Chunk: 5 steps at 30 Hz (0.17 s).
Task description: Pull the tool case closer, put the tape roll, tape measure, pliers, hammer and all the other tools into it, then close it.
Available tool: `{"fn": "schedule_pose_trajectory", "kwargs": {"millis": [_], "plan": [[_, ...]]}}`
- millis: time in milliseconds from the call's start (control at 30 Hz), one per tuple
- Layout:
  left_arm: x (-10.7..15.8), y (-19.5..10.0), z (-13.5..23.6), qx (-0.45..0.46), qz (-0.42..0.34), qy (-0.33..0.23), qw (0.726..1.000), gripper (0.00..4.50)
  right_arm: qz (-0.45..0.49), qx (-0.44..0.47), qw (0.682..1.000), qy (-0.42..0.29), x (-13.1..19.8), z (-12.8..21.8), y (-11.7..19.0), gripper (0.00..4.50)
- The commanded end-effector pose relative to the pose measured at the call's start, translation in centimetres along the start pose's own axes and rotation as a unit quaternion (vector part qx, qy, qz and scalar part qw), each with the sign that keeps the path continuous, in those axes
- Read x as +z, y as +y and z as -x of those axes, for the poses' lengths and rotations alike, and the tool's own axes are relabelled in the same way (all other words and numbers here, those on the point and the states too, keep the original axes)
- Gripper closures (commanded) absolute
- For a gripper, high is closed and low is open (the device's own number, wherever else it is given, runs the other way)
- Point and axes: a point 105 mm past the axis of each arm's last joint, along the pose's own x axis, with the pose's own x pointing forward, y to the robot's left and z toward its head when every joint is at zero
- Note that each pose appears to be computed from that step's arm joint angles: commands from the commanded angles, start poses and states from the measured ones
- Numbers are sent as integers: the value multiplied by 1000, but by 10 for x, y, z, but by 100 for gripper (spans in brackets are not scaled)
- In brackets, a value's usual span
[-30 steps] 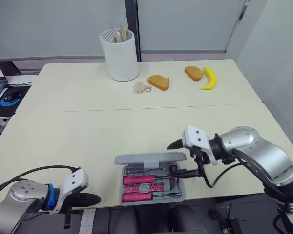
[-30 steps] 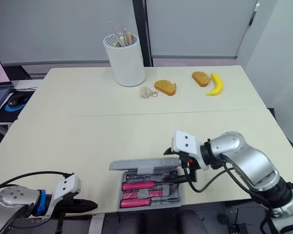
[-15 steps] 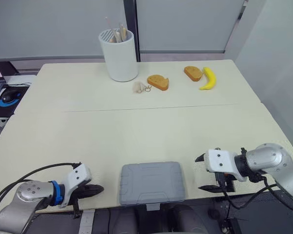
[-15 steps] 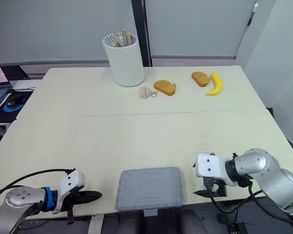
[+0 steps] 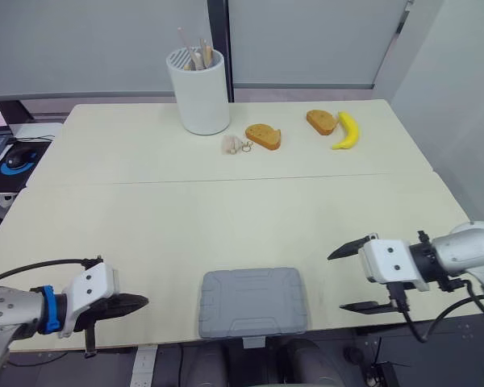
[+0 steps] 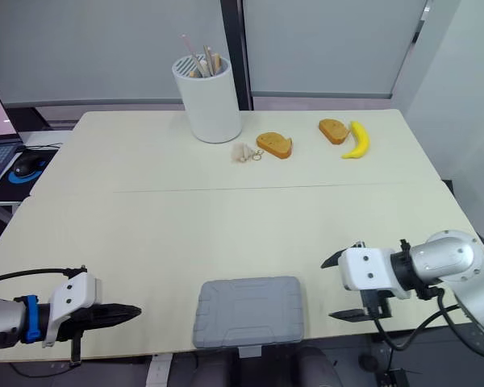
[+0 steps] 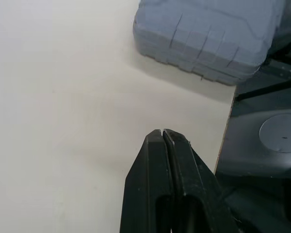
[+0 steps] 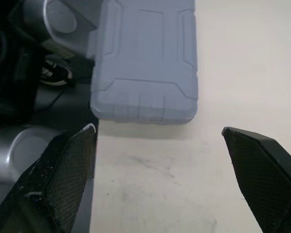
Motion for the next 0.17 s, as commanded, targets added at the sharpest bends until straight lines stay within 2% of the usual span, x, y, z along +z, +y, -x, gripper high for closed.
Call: {"fn": "schedule_pose_trajectory", "kwargs": {"millis": [33, 167], "plan": [[8, 7, 11, 23, -41, 12, 999, 450, 24, 5, 1000, 2, 5, 15, -2, 3], [12, 15, 8, 41, -23, -8, 999, 450, 34, 3, 999, 12, 3, 19, -5, 3]]}}
